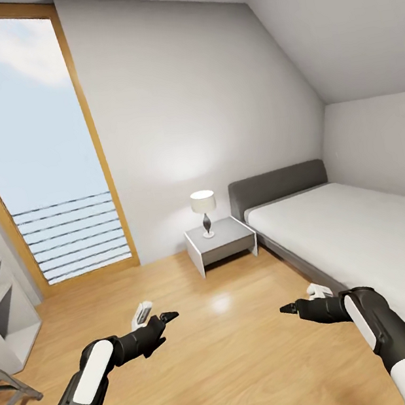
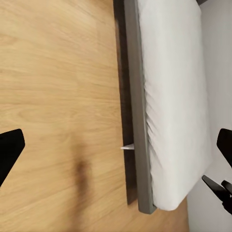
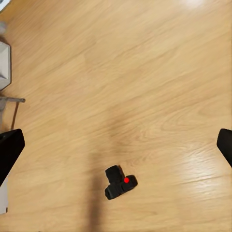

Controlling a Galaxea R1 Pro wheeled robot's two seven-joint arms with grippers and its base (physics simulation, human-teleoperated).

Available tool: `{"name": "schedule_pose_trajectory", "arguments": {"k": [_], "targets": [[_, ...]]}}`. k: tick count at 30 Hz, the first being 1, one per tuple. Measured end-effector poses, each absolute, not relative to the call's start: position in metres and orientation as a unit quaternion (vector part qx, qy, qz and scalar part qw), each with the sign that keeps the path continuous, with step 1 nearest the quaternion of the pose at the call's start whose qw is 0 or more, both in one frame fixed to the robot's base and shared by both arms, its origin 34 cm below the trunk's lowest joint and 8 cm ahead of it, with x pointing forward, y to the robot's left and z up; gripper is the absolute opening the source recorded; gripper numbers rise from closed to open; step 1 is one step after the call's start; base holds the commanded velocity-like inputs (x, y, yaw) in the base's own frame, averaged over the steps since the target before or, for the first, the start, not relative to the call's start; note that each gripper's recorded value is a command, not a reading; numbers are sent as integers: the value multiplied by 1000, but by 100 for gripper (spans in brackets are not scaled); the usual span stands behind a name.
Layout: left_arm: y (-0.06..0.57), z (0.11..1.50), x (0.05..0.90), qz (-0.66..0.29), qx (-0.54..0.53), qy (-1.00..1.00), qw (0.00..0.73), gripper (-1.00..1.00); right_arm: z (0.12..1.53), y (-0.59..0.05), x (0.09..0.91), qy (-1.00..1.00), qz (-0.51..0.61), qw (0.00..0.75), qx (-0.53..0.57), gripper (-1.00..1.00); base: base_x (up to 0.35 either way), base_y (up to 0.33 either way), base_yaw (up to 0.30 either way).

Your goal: Attach the digital camera to the camera tripod in the bedroom.

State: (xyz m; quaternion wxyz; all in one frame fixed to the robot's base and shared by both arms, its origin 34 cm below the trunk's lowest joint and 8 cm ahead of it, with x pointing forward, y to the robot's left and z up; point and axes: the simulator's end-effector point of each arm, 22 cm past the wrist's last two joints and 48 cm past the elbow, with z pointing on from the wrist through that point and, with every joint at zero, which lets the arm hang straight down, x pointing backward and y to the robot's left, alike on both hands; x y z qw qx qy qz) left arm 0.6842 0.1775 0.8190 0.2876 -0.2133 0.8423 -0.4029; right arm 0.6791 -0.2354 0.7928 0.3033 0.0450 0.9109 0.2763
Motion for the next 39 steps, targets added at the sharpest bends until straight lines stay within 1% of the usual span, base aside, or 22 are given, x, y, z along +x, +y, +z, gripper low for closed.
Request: {"name": "schedule_pose_trajectory", "arguments": {"k": [4, 5, 7, 20, 39], "targets": [[176, 811, 683, -396, -206, 847, 289, 100, 788, -234, 679, 909, 283, 304, 44, 100, 0, 0, 0], [184, 800, 682, -360, -189, 864, 296, 100, 787, -234, 678, 908, 284, 305, 42, 100, 0, 0, 0], [188, 792, 682, -344, -181, 872, 299, 100, 784, -235, 679, 908, 283, 305, 42, 100, 0, 0, 0], [199, 771, 684, -286, -142, 890, 326, 100, 783, -239, 686, 901, 276, 332, 31, 100, 0, 0, 0], [200, 735, 681, -275, -135, 893, 330, 100, 746, -239, 681, 902, 277, 330, 33, 100, 0, 0, 0]]}}
